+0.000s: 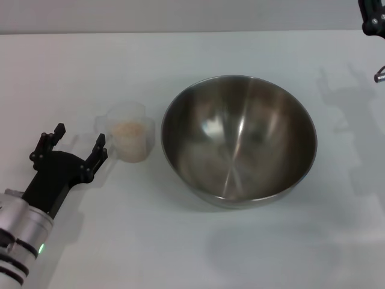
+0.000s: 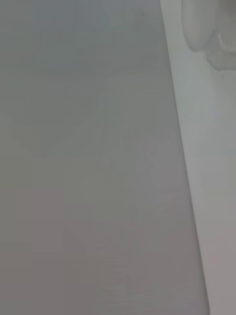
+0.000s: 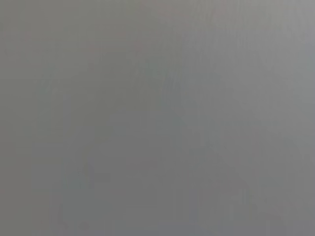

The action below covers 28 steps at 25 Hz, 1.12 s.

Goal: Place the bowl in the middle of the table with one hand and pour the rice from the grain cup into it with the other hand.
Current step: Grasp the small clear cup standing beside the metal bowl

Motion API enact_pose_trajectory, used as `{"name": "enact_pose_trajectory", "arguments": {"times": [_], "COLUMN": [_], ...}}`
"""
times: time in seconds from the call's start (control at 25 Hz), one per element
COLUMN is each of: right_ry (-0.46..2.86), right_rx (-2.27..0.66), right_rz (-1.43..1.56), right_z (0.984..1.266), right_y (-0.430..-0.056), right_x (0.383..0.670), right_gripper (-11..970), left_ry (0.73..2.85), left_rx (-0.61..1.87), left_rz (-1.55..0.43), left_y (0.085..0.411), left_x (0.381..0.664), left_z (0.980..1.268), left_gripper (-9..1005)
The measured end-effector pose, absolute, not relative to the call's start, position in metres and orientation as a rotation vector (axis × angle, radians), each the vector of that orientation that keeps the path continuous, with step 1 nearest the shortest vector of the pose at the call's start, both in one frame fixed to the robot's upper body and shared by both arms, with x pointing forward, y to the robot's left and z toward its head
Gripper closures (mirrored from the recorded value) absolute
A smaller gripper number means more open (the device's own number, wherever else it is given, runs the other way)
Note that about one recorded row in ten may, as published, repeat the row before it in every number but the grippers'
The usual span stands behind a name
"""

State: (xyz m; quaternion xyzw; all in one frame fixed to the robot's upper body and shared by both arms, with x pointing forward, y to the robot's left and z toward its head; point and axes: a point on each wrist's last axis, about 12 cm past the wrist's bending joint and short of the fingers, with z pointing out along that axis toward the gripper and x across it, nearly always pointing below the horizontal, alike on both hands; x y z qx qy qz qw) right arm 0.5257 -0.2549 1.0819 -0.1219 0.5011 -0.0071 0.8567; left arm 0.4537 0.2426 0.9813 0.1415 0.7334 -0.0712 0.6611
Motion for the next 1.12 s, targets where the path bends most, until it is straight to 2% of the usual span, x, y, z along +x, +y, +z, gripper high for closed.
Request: {"name": "enact_pose_trajectory", "arguments": {"times": [1.12], "right_ry": [1.052], "right_rx": [-0.262], "right_rz": [-0.017], "right_z": [1.081], "right_y": [-0.255], "right_x": [0.525], "right_gripper": [361], "left_ry": [1.683], "left_rx": [0.308], "left_rz": [-0.146], "left_y": [0.241], "left_x": [0.478], "left_z": [0.986], "left_gripper": [199]}}
